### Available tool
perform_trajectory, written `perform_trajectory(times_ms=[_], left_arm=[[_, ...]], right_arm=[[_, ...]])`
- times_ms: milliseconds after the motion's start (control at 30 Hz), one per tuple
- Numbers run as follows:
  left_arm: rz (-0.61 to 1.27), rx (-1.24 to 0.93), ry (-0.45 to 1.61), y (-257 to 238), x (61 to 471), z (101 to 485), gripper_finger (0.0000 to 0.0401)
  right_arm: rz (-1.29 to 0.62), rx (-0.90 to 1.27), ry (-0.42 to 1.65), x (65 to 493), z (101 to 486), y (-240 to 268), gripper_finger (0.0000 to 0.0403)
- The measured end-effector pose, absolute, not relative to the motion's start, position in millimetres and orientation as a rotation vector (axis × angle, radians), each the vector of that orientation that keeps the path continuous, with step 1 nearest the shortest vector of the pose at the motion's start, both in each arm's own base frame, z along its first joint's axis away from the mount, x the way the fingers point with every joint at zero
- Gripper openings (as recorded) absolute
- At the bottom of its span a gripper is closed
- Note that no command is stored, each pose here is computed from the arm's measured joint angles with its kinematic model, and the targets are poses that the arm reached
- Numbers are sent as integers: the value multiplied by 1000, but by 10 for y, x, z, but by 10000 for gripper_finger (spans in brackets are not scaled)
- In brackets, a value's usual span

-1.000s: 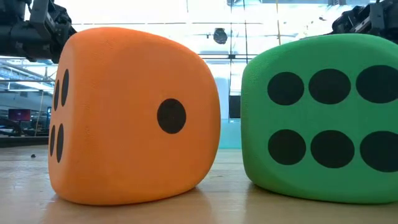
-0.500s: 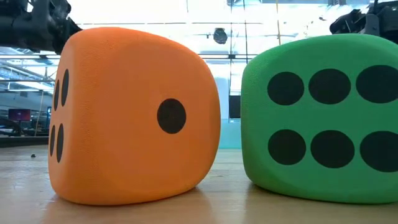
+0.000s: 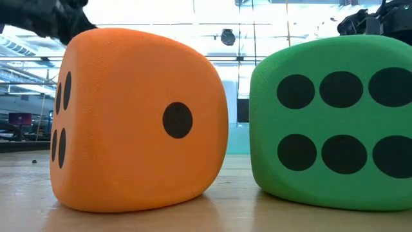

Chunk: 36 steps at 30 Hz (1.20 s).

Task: Pick & Place Dice
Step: Put the large dark orange die into the bin

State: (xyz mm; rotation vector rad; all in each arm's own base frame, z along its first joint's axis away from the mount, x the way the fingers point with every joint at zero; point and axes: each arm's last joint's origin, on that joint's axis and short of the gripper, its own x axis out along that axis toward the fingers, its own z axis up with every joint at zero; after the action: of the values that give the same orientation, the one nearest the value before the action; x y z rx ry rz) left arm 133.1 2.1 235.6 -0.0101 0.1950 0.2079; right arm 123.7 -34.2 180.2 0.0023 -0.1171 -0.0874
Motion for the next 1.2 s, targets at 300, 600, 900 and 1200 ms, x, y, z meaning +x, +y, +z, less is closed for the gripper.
perform_trajectory(times_ms=[300, 600, 900, 1200], left_arm=[[288, 74, 26, 112, 1478, 2504, 8], [350, 77, 111, 214, 1519, 2411, 12], [347, 22, 110, 210, 1517, 2403, 30], [326, -22, 139, 172, 1518, 2368, 33]], right_arm=[[-167, -38, -106, 1290, 1788, -295, 0], [-207, -29, -52, 1395, 1839, -248, 0], [-437, -23, 261, 1818, 2419, -157, 16], [-595, 152, 644, 2072, 3058, -70, 86]])
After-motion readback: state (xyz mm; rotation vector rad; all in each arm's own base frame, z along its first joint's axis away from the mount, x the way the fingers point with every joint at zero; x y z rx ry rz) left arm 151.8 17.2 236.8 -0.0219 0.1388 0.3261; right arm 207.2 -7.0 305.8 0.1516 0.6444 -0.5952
